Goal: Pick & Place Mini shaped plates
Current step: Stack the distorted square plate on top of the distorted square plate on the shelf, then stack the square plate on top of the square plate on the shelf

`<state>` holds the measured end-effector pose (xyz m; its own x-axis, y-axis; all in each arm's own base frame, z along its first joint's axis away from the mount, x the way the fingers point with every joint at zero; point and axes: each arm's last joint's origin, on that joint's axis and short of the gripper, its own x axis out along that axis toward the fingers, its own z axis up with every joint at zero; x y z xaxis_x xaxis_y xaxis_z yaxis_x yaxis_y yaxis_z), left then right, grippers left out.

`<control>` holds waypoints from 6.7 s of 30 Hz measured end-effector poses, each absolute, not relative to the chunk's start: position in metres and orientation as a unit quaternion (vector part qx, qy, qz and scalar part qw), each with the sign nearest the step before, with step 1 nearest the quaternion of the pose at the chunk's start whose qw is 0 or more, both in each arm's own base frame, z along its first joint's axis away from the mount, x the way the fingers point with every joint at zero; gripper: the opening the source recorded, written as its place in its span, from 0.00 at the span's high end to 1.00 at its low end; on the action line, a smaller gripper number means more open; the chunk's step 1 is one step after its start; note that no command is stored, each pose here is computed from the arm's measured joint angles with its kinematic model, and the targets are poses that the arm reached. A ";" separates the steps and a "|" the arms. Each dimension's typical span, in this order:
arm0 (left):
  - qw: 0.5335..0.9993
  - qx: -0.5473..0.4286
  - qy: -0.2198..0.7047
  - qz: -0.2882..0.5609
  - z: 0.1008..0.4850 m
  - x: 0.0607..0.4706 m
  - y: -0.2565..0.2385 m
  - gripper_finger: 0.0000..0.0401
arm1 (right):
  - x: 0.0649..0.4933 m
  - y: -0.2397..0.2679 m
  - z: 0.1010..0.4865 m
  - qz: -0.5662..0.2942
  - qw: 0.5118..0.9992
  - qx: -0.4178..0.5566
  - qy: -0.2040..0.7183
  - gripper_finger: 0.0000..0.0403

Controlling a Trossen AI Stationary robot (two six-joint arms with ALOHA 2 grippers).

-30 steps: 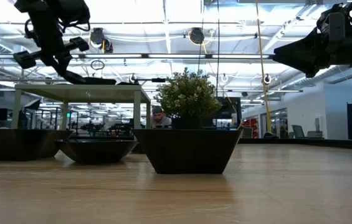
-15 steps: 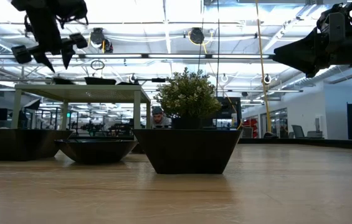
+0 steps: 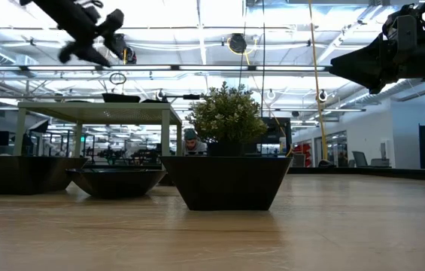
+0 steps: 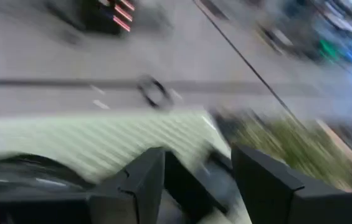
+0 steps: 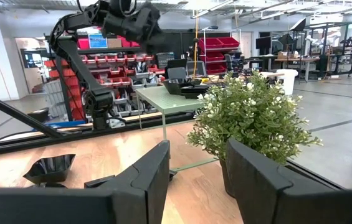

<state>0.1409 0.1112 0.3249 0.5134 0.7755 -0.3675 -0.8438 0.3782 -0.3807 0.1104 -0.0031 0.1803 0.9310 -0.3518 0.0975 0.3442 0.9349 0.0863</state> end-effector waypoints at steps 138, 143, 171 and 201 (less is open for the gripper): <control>0.703 -0.352 0.054 0.616 0.286 0.175 0.087 0.96 | 0.111 -0.003 0.180 -0.177 0.982 0.034 -0.055 0.64; 0.700 -0.372 0.064 0.606 0.285 0.174 0.089 0.99 | 0.111 -0.003 0.180 -0.177 0.982 0.034 -0.055 0.64; 0.819 -0.202 0.063 0.534 0.315 0.185 0.091 0.49 | 0.111 -0.003 0.180 -0.177 0.982 0.033 -0.055 0.64; 0.908 0.062 0.414 -0.036 0.210 0.284 0.010 0.47 | 0.111 -0.003 0.180 -0.177 0.982 0.034 -0.054 0.64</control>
<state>0.2843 0.0101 0.2097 0.6550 -0.0146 -0.7555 0.1164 0.9898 0.0819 0.1106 -0.0031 0.1800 0.9314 -0.3514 0.0950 0.3441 0.9351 0.0851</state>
